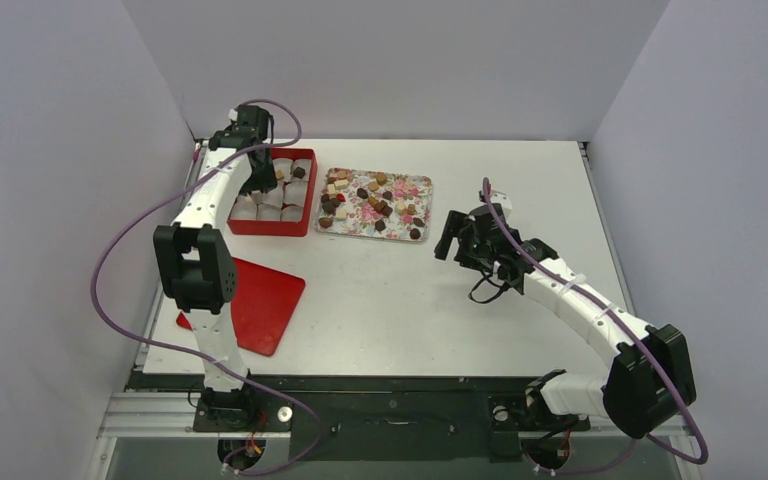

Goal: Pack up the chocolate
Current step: Place the fake chocolate in the packing box.

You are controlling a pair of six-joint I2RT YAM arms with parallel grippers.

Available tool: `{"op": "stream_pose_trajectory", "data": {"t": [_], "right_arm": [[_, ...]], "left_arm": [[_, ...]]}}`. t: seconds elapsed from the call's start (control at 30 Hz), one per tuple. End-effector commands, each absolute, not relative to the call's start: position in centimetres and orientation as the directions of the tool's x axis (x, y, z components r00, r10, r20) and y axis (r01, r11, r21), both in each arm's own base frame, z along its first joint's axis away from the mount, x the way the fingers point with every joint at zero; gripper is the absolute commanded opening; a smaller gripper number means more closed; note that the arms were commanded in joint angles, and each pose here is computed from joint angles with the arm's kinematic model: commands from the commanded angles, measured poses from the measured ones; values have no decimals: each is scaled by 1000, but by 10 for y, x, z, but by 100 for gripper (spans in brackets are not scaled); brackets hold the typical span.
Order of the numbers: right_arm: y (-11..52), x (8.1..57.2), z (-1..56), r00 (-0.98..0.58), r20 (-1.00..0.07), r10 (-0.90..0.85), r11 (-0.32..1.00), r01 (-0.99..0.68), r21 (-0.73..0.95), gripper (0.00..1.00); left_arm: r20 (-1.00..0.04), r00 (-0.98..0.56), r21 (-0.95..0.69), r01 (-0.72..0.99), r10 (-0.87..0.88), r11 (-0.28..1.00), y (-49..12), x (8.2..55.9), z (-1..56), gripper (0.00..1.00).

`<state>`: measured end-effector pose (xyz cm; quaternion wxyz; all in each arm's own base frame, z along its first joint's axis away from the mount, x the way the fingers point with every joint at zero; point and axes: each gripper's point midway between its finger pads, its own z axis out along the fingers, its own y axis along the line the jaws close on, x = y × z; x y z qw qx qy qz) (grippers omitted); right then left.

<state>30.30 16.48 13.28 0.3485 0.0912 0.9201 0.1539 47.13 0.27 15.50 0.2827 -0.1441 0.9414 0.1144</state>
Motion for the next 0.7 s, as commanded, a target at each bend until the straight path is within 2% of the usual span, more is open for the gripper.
{"op": "stream_pose_trajectory", "data": {"t": [0.0, 0.4, 0.67], "right_arm": [[159, 313, 161, -689, -660, 299, 933, 64, 355, 89], [150, 314, 195, -639, -703, 312, 934, 72, 350, 89], [144, 307, 197, -627, -704, 333, 929, 90, 360, 89]], "left_arm": [[-675, -709, 66, -332, -203, 941, -5, 477, 216, 43], [-707, -683, 31, -287, -182, 957, -25, 460, 243, 42], [-728, -671, -1, -203, -140, 979, -65, 449, 266, 41]]}}
